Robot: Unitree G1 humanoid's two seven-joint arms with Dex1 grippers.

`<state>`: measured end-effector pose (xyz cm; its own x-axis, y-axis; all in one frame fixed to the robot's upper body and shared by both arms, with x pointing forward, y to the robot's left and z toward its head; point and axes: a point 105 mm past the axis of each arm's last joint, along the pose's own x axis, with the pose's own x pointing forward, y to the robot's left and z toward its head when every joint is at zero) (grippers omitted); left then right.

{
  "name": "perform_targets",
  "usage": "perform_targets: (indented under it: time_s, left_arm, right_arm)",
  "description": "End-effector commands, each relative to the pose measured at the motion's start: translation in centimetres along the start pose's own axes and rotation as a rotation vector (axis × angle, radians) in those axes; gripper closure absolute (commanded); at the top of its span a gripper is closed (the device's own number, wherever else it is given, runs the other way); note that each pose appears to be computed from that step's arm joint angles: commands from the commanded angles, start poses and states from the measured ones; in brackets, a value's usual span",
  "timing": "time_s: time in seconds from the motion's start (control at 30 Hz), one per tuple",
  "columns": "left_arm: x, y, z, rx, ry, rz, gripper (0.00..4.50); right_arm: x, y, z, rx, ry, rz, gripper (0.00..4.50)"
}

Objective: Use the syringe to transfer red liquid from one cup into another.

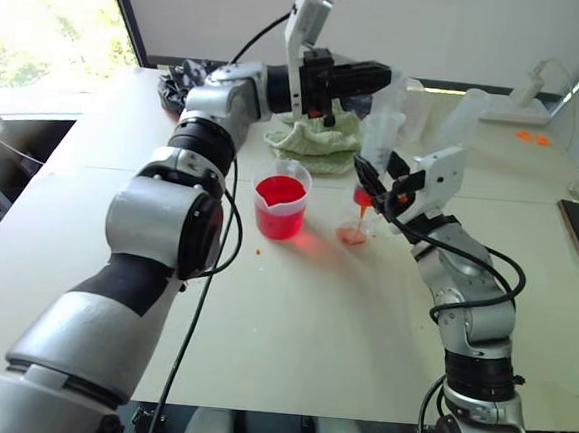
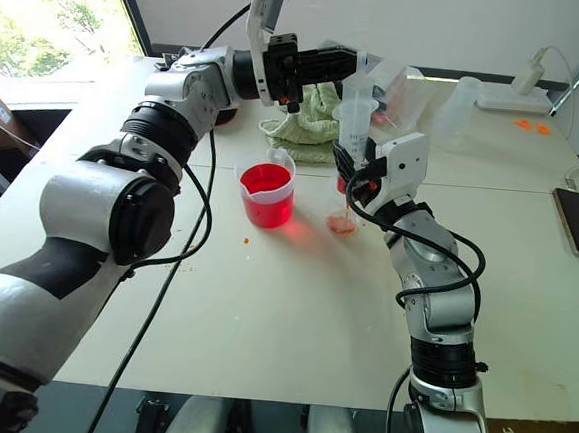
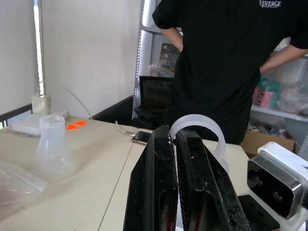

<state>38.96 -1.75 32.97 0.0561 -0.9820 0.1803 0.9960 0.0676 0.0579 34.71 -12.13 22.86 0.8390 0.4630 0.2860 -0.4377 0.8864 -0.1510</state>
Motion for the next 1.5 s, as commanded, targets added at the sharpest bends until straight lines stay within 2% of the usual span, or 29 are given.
perform_targets:
  time_s: [0.03, 1.5]
  left_arm:
    - [1.4, -1.2, -0.4, 0.003, 0.035, -0.079, 4.47]
    - [1.7, -2.2, -4.4, -0.058, 0.119, -0.153, 4.47]
  right_arm:
    - [0.4, 0.9, 2.7, -0.037, -0.105, 0.036, 3.1]
    - [1.2, 0.6, 3.5, -0.054, -0.143, 0.035, 3.1]
